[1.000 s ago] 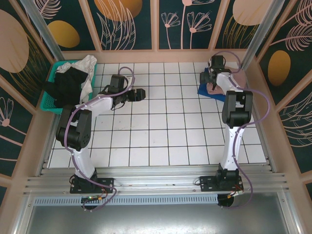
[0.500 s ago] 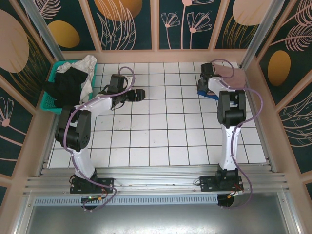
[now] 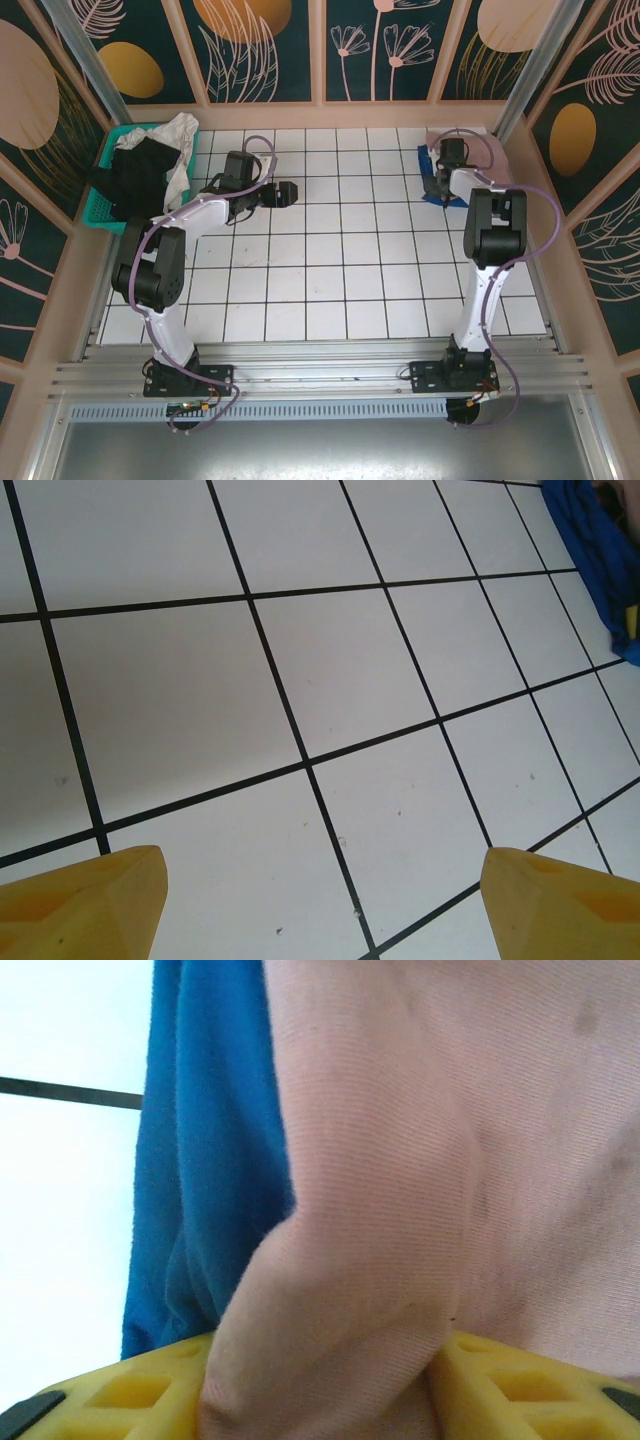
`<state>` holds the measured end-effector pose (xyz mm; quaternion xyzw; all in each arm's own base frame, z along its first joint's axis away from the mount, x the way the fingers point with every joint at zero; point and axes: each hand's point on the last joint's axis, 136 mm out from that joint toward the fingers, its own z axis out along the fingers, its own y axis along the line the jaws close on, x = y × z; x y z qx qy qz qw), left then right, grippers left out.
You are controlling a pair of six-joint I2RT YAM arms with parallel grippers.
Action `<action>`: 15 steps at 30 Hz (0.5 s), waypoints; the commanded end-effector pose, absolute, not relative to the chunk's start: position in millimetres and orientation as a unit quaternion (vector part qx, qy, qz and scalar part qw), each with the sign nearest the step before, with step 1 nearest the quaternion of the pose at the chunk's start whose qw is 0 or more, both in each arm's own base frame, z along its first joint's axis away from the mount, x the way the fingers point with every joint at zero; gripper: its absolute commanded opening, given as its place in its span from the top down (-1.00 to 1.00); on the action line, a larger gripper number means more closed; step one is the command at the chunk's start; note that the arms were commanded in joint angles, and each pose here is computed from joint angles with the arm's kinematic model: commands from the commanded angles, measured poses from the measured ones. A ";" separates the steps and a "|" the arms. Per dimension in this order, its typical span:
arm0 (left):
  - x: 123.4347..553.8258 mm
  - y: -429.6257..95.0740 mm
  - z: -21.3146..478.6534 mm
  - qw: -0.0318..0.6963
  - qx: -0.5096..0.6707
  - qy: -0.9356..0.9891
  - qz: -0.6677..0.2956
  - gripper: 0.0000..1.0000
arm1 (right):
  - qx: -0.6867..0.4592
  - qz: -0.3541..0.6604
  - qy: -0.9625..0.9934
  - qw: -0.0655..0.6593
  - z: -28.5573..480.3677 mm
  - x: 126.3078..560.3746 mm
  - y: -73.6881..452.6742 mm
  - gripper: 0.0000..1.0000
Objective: Fold and stack the t-shirts
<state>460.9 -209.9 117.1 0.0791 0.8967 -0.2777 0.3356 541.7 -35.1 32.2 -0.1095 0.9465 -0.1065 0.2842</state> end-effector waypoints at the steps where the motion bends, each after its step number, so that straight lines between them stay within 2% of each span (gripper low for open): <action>1: 458.7 -210.7 131.5 0.349 0.089 0.887 -0.291 -0.63 | -0.206 -0.090 0.952 0.205 -18.1 507.5 -40.0 -0.04; 5: 457.2 -213.0 132.8 0.348 0.088 0.883 -0.302 -0.63 | -0.220 -0.071 0.947 0.222 -7.6 514.0 -42.8 -0.06; 10: 455.9 -212.1 135.4 0.353 0.080 0.881 -0.306 -0.67 | -0.223 -0.117 0.942 0.222 -2.2 518.5 -59.7 -0.22; 11: 456.4 -210.2 137.3 0.356 0.077 0.881 -0.302 -0.71 | -0.221 -0.129 0.941 0.221 0.6 519.3 -63.8 -0.29; 13: 457.5 -206.4 144.6 0.368 0.075 0.880 -0.292 -0.96 | -0.205 -0.159 0.938 0.229 12.4 521.0 -74.5 -0.40; 15: 458.8 -201.3 152.8 0.382 0.071 0.878 -0.280 -0.97 | -0.179 -0.162 0.936 0.255 34.7 523.0 -75.9 -0.48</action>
